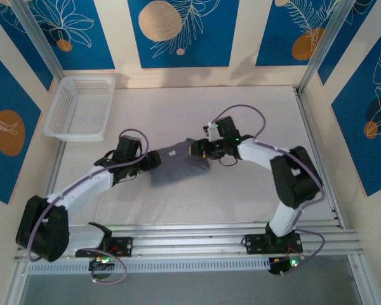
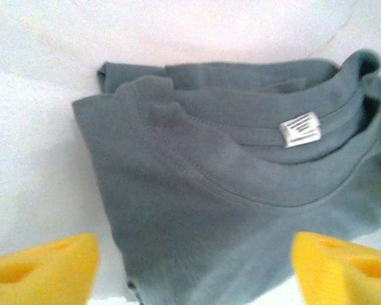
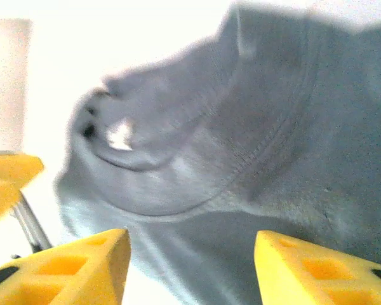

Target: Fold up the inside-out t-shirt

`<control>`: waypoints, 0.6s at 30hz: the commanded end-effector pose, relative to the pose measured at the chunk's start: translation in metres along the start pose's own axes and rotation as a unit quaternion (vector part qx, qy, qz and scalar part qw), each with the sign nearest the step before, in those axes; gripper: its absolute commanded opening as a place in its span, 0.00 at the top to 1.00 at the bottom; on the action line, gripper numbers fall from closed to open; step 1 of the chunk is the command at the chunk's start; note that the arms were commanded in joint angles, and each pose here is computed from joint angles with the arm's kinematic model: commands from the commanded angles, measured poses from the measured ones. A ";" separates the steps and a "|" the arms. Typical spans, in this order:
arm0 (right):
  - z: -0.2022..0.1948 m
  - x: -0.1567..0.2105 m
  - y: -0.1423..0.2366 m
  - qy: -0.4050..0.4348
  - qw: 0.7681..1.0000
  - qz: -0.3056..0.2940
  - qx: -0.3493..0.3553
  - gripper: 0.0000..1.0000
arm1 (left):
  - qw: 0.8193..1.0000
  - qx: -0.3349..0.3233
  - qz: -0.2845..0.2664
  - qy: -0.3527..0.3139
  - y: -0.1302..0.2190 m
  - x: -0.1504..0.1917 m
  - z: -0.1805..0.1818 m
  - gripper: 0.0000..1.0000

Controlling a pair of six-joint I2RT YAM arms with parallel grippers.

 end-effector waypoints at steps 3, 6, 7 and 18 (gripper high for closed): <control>-0.002 -0.033 0.068 -0.084 0.987 -0.131 -0.036 0.39 | 0.995 -0.008 0.054 0.082 -0.001 0.010 0.023 0.14; -0.009 -0.029 0.083 -0.132 0.978 -0.152 -0.047 0.38 | 0.991 0.027 0.092 0.095 -0.018 0.019 0.014 0.14; -0.010 -0.026 0.085 -0.143 0.978 -0.146 -0.047 0.38 | 0.989 0.047 0.103 0.095 -0.024 0.020 0.006 0.15; -0.029 -0.013 0.133 -0.223 0.957 -0.186 -0.014 0.39 | 0.980 0.143 0.136 -0.004 -0.136 0.059 -0.152 0.37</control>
Point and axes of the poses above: each hand's point on the last joint's axis, 136 mm out from that joint toward the fingers, its own y axis back along the fingers, its own z axis along the line the jaws close on, x = y × z, the point moved 2 cm from there along y, back along the fingers, and after that the axes turned 14 degrees about y, right-handed, at the moved point
